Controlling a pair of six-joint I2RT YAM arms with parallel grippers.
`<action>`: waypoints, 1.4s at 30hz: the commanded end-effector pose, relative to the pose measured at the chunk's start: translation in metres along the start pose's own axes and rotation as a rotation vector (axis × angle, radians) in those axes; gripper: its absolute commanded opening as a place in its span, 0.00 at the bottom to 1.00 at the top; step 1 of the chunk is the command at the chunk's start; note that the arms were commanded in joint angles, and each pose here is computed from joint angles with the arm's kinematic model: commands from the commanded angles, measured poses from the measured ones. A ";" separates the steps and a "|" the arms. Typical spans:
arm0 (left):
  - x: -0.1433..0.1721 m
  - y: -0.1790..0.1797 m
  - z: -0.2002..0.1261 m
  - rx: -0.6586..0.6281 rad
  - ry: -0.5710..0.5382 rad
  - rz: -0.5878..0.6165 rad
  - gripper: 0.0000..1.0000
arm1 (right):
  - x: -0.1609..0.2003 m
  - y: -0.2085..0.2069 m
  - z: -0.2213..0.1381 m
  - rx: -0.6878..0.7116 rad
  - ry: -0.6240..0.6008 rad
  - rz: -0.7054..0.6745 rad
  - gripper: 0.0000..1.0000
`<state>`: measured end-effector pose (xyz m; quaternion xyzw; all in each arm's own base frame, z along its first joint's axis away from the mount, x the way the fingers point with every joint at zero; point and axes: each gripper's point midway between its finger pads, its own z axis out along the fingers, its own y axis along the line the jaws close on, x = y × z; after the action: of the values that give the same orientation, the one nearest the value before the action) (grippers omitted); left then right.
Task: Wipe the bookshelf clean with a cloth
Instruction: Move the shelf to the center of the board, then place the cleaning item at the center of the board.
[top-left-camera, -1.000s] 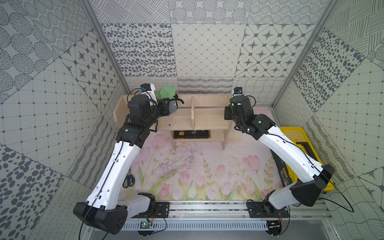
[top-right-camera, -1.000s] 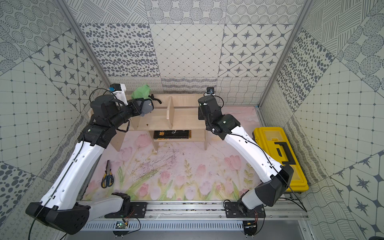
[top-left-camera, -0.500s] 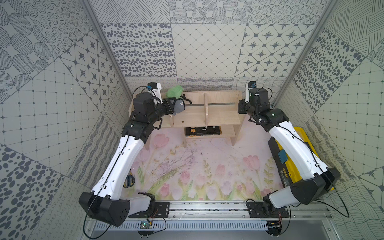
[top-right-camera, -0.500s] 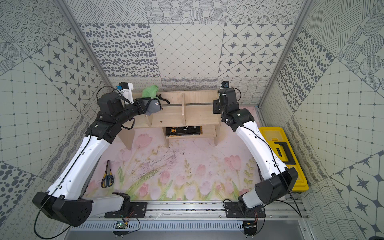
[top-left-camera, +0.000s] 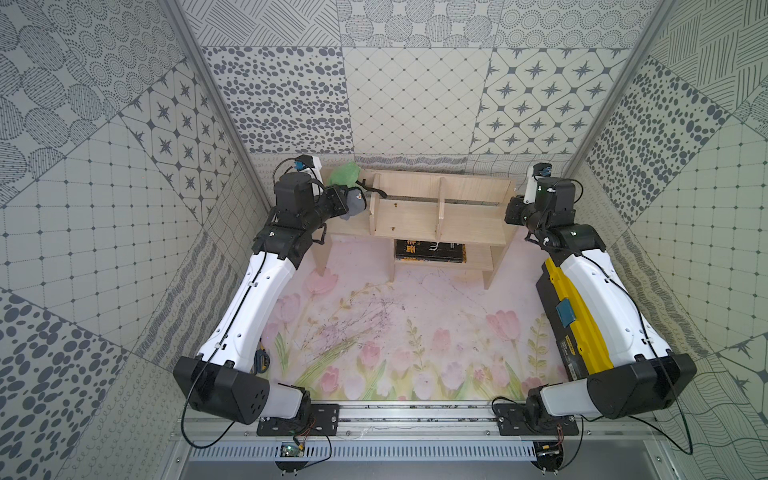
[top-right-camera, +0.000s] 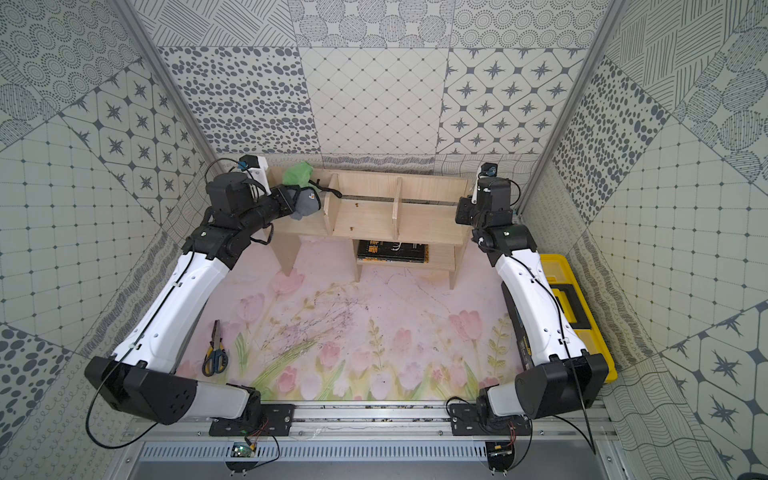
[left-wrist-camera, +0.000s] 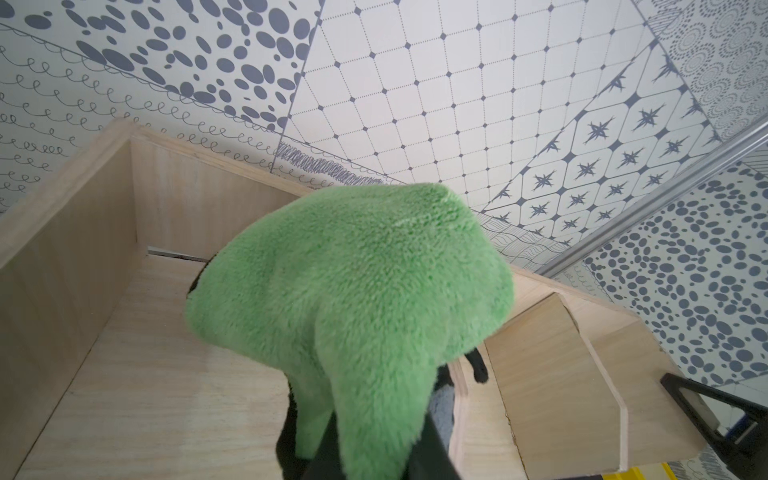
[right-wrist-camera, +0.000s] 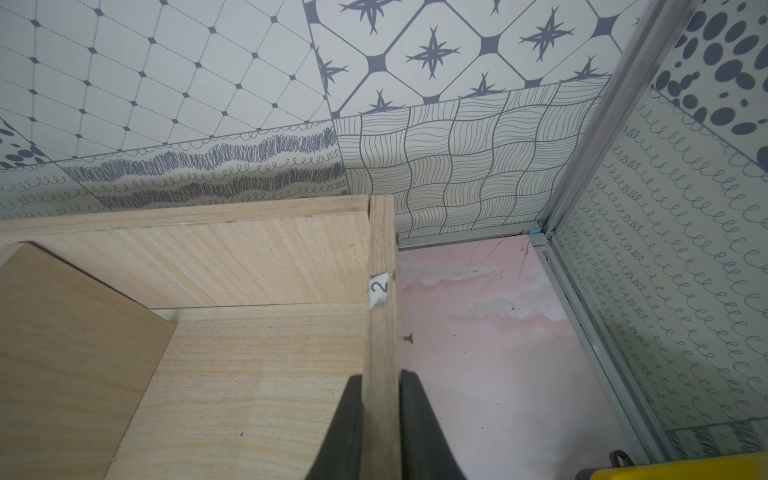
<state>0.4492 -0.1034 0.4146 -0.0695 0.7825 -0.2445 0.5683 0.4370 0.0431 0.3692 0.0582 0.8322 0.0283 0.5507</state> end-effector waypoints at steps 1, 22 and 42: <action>-0.030 -0.028 0.023 0.142 -0.062 -0.012 0.00 | -0.024 -0.002 0.002 -0.037 -0.097 0.130 0.00; 0.046 -0.098 0.000 0.367 0.114 0.163 0.00 | -0.006 0.031 0.018 -0.219 -0.036 0.100 0.01; 0.276 -0.038 -0.108 0.320 0.495 0.061 0.14 | 0.088 0.032 -0.113 -0.112 -0.028 -0.059 0.97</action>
<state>0.2562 -0.2097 0.2863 0.1477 0.8110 -0.3884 0.4118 0.3059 0.0842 0.3929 0.0058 0.7828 0.0967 0.6147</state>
